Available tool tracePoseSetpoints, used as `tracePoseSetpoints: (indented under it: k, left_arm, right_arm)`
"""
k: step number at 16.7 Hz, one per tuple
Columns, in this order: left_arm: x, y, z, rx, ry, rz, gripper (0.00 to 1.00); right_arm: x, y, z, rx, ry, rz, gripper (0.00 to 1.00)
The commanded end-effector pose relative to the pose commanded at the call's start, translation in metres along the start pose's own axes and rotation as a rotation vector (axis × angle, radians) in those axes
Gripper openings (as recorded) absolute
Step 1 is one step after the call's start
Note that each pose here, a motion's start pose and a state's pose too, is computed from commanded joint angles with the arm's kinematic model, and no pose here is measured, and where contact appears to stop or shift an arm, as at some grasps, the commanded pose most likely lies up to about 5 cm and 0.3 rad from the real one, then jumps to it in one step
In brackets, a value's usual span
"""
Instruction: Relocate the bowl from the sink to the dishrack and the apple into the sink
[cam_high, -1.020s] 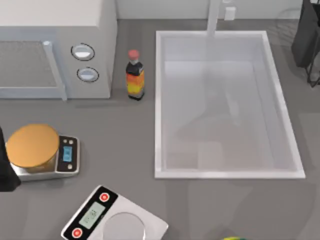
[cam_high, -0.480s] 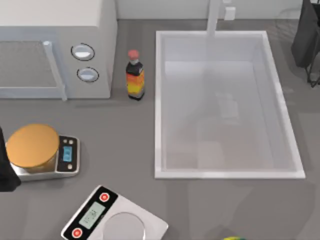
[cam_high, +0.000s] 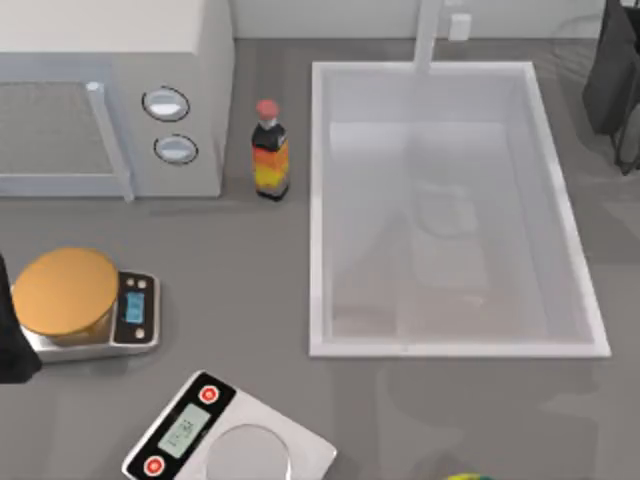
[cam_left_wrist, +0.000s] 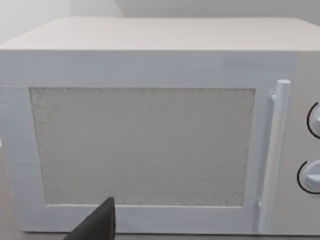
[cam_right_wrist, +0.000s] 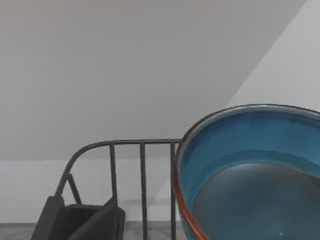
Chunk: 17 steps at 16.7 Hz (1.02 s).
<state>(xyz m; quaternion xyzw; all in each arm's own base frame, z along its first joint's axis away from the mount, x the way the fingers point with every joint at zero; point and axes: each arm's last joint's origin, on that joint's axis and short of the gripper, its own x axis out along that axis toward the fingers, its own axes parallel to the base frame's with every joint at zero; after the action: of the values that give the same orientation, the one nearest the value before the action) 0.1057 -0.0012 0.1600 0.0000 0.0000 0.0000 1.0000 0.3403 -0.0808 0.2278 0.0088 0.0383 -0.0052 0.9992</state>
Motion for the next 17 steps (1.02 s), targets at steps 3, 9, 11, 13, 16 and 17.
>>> tracePoseSetpoints:
  k: [3, 9, 11, 13, 16, 17]
  left_arm:
    - [0.000, 0.000, 0.000, 0.000, 0.000, 0.000, 1.00]
    - [0.000, 0.000, 0.000, 0.000, 0.000, 0.000, 1.00]
    - [0.000, 0.000, 0.000, 0.000, 0.000, 0.000, 1.00]
    - [0.000, 0.000, 0.000, 0.000, 0.000, 0.000, 1.00]
    - [0.000, 0.000, 0.000, 0.000, 0.000, 0.000, 1.00]
    - [0.000, 0.000, 0.000, 0.000, 0.000, 0.000, 1.00]
  right_arm:
    - [-0.045, 0.022, 0.018, -0.007, -0.014, 0.001, 1.00]
    - [-0.170, 0.059, 0.029, -0.033, -0.167, 0.001, 1.00]
    - [-0.202, 0.066, 0.013, -0.034, -0.205, 0.003, 1.00]
    - [-0.220, 0.070, -0.011, -0.029, -0.207, 0.004, 1.00]
    - [-0.230, 0.074, -0.054, -0.021, -0.149, 0.007, 1.00]
    - [-0.230, 0.074, -0.066, -0.019, -0.125, 0.008, 1.00]
